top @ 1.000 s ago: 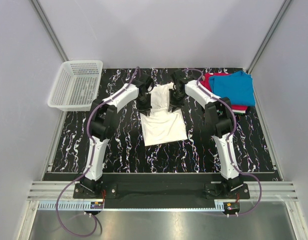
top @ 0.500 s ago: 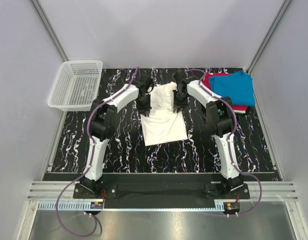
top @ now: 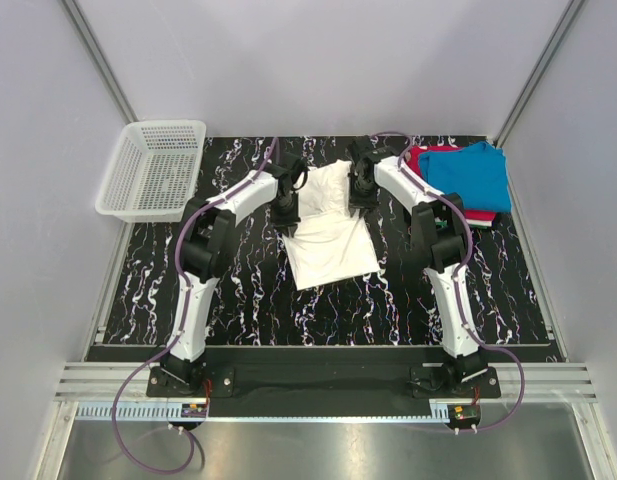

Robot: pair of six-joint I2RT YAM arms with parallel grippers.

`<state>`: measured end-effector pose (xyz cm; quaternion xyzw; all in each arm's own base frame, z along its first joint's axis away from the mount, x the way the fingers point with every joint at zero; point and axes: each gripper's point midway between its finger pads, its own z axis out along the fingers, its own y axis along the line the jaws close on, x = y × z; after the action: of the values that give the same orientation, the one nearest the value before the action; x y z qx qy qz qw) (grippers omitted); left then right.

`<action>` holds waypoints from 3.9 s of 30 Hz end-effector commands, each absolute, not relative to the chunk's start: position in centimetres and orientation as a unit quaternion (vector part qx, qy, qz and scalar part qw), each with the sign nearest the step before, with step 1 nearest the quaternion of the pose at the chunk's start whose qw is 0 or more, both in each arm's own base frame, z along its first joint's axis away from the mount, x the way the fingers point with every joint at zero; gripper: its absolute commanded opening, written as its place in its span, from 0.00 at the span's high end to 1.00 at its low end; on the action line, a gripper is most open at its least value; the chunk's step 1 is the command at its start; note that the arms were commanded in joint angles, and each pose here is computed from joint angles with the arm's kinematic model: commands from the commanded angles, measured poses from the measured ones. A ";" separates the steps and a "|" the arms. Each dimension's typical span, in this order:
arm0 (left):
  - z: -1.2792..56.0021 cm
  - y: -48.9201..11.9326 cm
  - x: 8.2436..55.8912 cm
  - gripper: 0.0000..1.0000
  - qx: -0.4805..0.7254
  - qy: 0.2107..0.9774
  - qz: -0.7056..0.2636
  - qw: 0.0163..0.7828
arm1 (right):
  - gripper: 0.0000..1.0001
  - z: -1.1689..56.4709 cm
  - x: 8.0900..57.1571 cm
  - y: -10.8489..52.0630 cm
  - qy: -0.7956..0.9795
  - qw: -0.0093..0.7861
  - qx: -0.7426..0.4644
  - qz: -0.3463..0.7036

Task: Fold and stack the t-shirts
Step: Fold the tshirt

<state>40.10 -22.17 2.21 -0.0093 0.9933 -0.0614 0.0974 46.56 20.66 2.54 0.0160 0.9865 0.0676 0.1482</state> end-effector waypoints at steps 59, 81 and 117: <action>10.1 -28.1 34.1 0.60 0.019 0.979 -0.089 0.183 | 0.22 9.9 36.2 23.4 0.968 0.232 -0.052 0.078; 3.0 -26.4 31.2 0.60 0.010 0.993 -0.038 0.111 | 0.18 1.1 33.0 21.7 0.990 0.107 -0.049 0.077; 2.1 -20.6 23.8 0.60 0.065 0.992 0.004 0.106 | 0.22 2.4 23.5 26.4 0.990 0.068 0.005 0.121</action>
<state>25.44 -22.20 1.78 0.0528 0.9920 -0.0116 0.1141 24.59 26.78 2.01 -0.0157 0.9887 0.1275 0.0769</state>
